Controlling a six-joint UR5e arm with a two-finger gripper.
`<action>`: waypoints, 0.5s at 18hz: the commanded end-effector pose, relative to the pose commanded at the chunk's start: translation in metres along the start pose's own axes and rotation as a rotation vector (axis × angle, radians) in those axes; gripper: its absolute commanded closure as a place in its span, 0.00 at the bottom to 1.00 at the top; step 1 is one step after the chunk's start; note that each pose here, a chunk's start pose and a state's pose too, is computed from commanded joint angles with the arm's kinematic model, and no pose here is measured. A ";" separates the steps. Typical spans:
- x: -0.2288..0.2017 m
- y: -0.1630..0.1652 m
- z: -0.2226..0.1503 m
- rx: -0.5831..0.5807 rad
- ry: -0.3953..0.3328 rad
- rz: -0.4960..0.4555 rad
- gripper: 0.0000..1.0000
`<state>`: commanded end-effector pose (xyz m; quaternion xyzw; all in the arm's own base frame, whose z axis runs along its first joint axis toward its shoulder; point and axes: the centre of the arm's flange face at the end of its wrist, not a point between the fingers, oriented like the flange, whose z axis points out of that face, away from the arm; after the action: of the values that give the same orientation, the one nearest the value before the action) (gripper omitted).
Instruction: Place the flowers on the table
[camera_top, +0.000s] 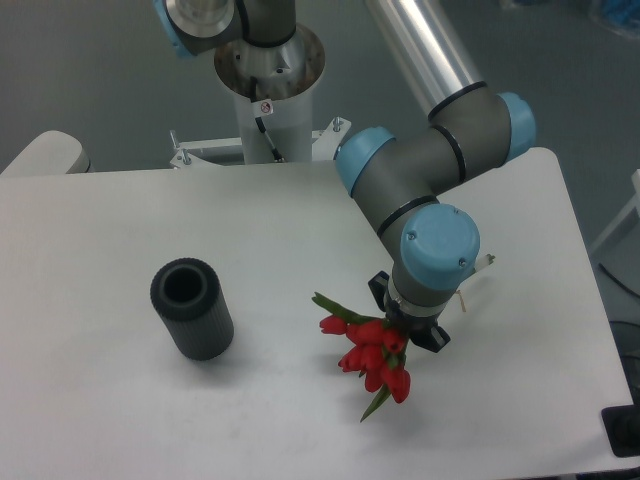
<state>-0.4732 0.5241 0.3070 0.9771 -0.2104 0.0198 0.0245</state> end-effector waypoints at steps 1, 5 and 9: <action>0.000 0.000 0.000 0.001 0.000 0.002 0.97; 0.003 0.000 0.001 -0.006 -0.003 0.003 0.96; 0.008 0.002 -0.008 -0.005 -0.004 0.052 0.96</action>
<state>-0.4665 0.5195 0.3150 0.9713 -0.2357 0.0178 0.0262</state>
